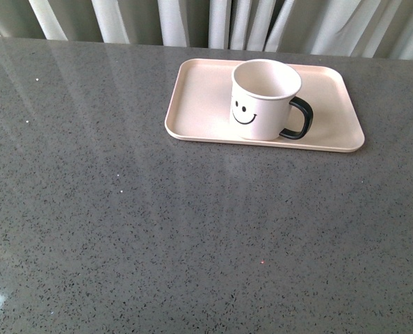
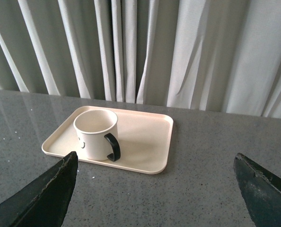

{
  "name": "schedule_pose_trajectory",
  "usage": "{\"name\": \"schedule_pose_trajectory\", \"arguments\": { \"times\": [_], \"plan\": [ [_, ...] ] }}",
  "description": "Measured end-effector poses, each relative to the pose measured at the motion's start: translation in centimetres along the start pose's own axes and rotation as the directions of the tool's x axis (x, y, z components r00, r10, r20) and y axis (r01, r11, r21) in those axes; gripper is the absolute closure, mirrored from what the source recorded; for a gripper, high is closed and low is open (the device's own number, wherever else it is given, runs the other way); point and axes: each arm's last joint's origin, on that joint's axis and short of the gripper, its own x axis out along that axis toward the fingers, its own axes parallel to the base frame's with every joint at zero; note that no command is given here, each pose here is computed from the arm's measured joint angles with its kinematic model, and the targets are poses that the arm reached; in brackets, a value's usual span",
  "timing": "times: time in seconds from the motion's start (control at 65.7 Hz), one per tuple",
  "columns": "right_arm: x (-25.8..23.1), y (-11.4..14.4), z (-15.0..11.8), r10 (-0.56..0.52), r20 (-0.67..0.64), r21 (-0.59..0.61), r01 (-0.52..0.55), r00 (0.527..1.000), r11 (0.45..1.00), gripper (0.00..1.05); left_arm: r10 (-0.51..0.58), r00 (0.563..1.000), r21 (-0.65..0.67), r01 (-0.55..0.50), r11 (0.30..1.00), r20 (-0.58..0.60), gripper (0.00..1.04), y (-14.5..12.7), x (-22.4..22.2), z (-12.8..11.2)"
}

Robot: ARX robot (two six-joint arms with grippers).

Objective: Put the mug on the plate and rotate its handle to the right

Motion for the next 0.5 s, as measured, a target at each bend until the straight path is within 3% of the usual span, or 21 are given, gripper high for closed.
{"name": "schedule_pose_trajectory", "arguments": {
  "times": [0.289, 0.502],
  "plan": [
    [0.0, 0.0, 0.0, 0.0, 0.0, 0.0, 0.0, 1.0, 1.0, 0.09, 0.0, 1.0, 0.0, 0.0, 1.0, 0.016, 1.03, 0.0, -0.33, 0.06],
    [0.0, 0.0, 0.0, 0.0, 0.0, 0.0, 0.0, 1.0, 1.0, 0.09, 0.0, 1.0, 0.0, 0.0, 1.0, 0.016, 0.67, 0.0, -0.33, 0.06]
  ]
}}
